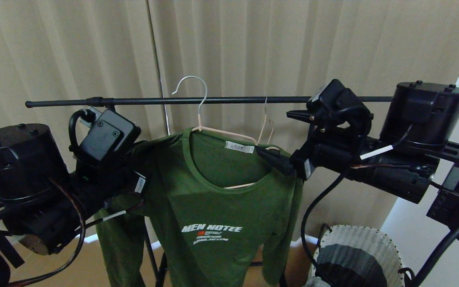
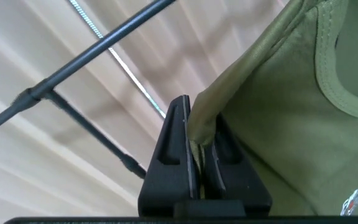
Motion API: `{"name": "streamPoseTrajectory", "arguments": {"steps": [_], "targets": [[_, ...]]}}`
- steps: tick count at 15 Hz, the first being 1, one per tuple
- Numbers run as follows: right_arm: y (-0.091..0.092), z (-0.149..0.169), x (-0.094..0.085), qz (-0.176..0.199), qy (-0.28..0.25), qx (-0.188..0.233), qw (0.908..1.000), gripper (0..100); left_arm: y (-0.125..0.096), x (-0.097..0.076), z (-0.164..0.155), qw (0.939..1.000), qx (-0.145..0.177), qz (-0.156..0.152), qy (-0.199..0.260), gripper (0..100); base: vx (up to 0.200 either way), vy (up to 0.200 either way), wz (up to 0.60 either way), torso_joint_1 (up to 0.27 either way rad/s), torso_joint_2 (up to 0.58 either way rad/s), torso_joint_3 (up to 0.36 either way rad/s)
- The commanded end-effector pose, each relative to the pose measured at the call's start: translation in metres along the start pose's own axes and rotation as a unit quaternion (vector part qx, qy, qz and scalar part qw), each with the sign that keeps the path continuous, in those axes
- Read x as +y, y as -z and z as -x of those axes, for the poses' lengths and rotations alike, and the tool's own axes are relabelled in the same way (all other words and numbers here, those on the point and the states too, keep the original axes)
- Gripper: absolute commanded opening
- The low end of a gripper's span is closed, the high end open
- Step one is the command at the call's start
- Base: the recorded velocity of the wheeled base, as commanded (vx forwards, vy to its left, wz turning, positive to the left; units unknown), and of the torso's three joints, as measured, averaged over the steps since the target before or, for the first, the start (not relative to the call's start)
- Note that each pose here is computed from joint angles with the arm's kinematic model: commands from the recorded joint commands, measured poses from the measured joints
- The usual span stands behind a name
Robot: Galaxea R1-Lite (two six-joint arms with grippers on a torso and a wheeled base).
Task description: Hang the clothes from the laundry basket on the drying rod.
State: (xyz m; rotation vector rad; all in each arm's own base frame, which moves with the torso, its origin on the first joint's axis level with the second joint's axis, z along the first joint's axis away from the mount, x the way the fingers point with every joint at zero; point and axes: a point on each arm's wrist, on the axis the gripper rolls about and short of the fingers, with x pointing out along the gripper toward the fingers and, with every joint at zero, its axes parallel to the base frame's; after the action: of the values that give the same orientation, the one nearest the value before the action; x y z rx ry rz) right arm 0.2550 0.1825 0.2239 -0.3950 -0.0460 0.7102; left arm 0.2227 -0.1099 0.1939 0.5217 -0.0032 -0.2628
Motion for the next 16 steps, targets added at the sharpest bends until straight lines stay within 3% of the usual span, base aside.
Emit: {"name": "streamPoseTrajectory", "arguments": {"steps": [1,5,12,13,16], "targets": [[0.01,-0.017,0.002,0.006,0.0,0.018,0.9998,100,-0.001,-0.005,0.0,1.0,-0.002,-0.002,0.009,0,0.0,0.0,0.0,0.0,0.0,0.0],[0.018,-0.03,0.003,0.02,0.012,0.034,0.9992,100,-0.007,-0.01,0.004,0.9997,-0.015,-0.002,0.021,0,0.0,0.0,0.0,0.0,0.0,0.0],[0.017,-0.035,0.009,0.021,0.004,0.033,0.9992,100,-0.008,-0.015,0.006,0.9994,-0.018,-0.006,0.03,0,0.0,0.0,0.0,0.0,0.0,0.0],[0.017,-0.035,0.009,0.021,0.005,0.032,0.9993,0,-0.007,-0.015,0.006,0.9994,-0.016,-0.007,0.031,0,0.0,0.0,0.0,0.0,0.0,0.0],[0.017,-0.035,0.009,0.021,0.004,0.033,0.9992,0,-0.008,-0.019,0.008,0.999,-0.02,-0.008,0.039,0,0.0,0.0,0.0,0.0,0.0,0.0]]}}
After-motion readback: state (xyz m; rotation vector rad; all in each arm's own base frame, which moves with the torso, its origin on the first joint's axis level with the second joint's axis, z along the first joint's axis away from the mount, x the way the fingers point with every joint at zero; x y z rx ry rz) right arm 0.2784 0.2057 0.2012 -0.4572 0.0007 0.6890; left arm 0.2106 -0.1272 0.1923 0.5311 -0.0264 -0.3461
